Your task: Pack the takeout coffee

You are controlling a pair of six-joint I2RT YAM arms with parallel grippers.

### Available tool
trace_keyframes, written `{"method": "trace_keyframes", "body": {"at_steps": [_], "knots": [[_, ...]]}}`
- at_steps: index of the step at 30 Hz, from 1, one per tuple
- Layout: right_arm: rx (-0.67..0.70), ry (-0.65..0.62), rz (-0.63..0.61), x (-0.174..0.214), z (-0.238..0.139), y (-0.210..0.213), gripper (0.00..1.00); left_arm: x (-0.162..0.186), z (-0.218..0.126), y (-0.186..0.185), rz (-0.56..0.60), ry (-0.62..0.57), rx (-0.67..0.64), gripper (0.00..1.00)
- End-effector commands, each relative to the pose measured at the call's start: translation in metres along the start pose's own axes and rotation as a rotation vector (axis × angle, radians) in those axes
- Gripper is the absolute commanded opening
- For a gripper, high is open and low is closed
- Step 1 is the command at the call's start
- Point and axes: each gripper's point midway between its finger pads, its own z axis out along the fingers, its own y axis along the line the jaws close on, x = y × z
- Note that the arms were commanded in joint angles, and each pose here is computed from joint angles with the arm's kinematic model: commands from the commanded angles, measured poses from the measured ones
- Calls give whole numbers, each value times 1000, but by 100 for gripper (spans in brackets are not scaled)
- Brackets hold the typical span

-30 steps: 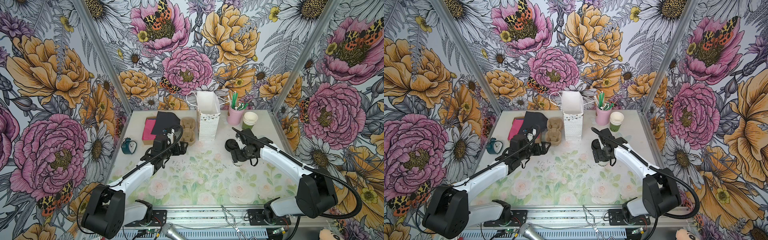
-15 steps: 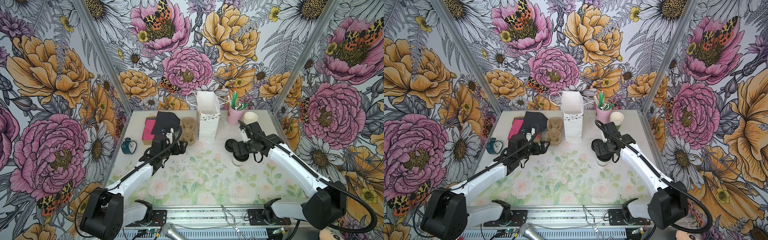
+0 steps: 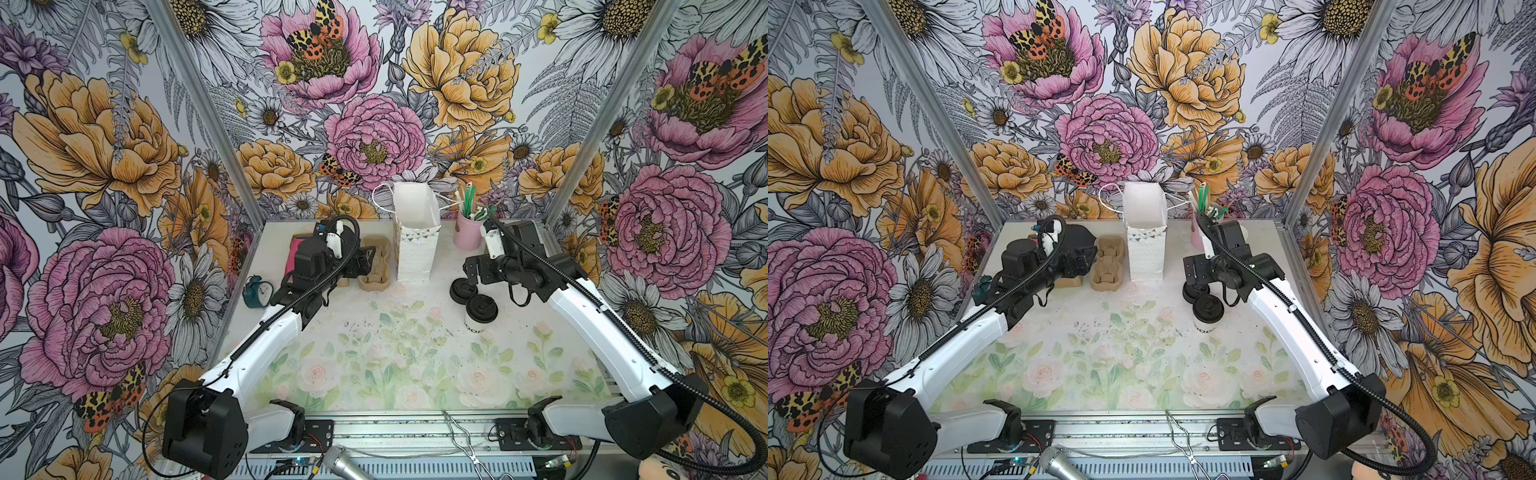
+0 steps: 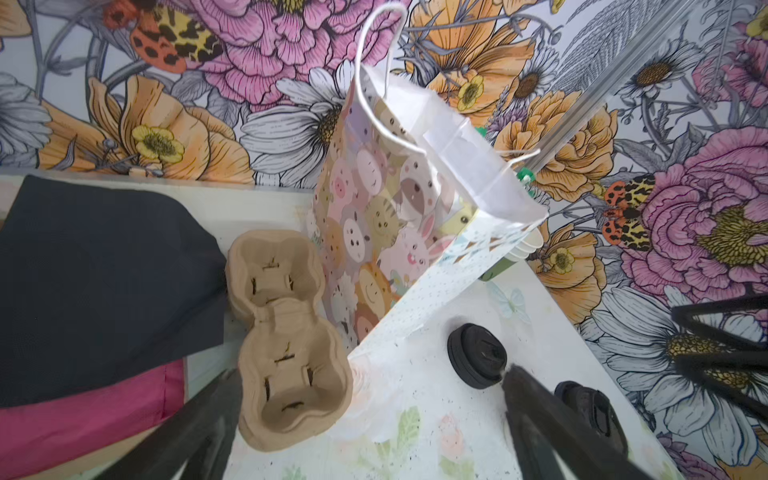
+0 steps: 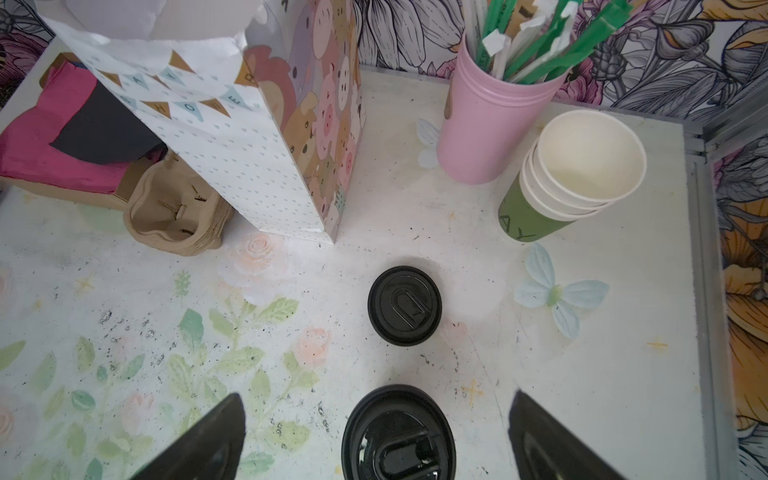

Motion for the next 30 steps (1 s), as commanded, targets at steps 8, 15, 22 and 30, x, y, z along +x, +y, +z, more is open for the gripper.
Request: {"method": "trace_keyframes", "body": {"at_steps": [8,15,22,30], "knots": [[-69,-95,22,-26,-1,17,100,-48,30,-47,40,0,109,92],[-84,-122,7,-30,0,30,99,-54,60,-58,21,68,111,87],[-160,-134,-56,-24,16,87,94,-47,51,-30,-20,57,39,85],[-188,-133,-48,-18,49,130,87,9,22,16,-59,115,-64,83]]}}
